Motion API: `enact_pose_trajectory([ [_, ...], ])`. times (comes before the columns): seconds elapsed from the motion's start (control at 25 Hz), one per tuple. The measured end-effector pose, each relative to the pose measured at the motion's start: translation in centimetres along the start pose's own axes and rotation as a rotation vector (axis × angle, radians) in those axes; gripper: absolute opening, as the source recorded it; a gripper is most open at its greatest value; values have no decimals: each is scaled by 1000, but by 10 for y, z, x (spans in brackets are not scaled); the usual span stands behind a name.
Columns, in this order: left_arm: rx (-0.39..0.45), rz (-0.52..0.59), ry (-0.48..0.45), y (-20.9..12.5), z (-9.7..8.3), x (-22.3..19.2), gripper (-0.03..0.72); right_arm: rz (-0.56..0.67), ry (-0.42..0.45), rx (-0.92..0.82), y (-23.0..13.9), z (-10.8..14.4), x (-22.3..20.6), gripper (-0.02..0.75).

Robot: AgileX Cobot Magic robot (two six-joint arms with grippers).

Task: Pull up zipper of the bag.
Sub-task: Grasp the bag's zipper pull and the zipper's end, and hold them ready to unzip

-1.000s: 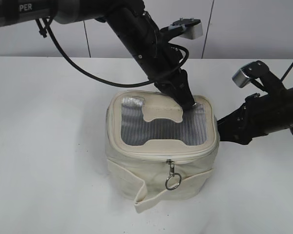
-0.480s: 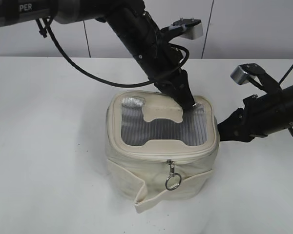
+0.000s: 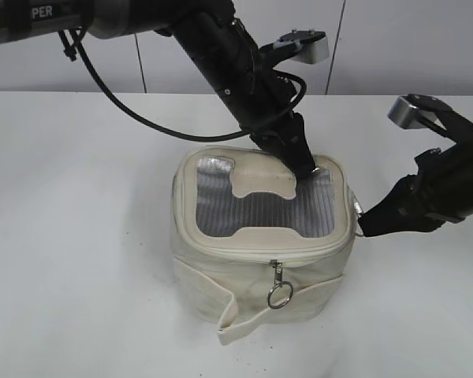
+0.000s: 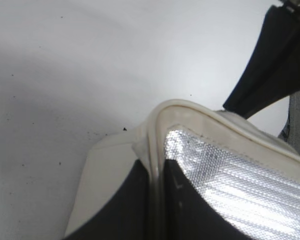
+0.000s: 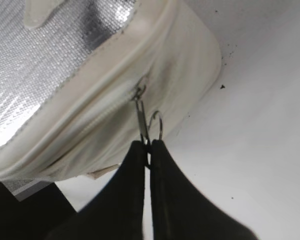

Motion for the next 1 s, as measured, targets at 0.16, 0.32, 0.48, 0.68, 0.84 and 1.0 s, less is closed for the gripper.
enact_pose_trajectory([
  [0.16, 0, 2, -1, 0, 0, 0, 49, 13, 24, -15, 0, 9, 9, 6],
  [0.32, 0, 3, -2, 0, 0, 0, 48, 38, 69, -28, -1, 21, 16, 6],
  [0.48, 0, 4, -3, 0, 0, 0, 48, 123, 66, -11, -4, 38, 16, 6],
  [0.68, 0, 6, -4, -1, 0, 0, 48, 205, 84, 46, -4, 70, 18, 6],
  [0.84, -1, 21, -21, -2, -3, 0, 46, 214, 93, 100, 0, 99, 24, 6],
  [1.0, -10, 48, -40, -5, -8, -1, 45, 194, 110, 161, 6, 124, 18, 6],
])
Point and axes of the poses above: a point on each arm's last joint axis where the gripper is mounted, x pointing back along that axis away from the gripper, z along the wrist's bending axis when the last joint is at zero, y = z × x, the point moved 3 cm from there along -x, pointing out along that axis toward the gripper, and after that the axes turned 10 degrees about x, right-handed, at the moved point
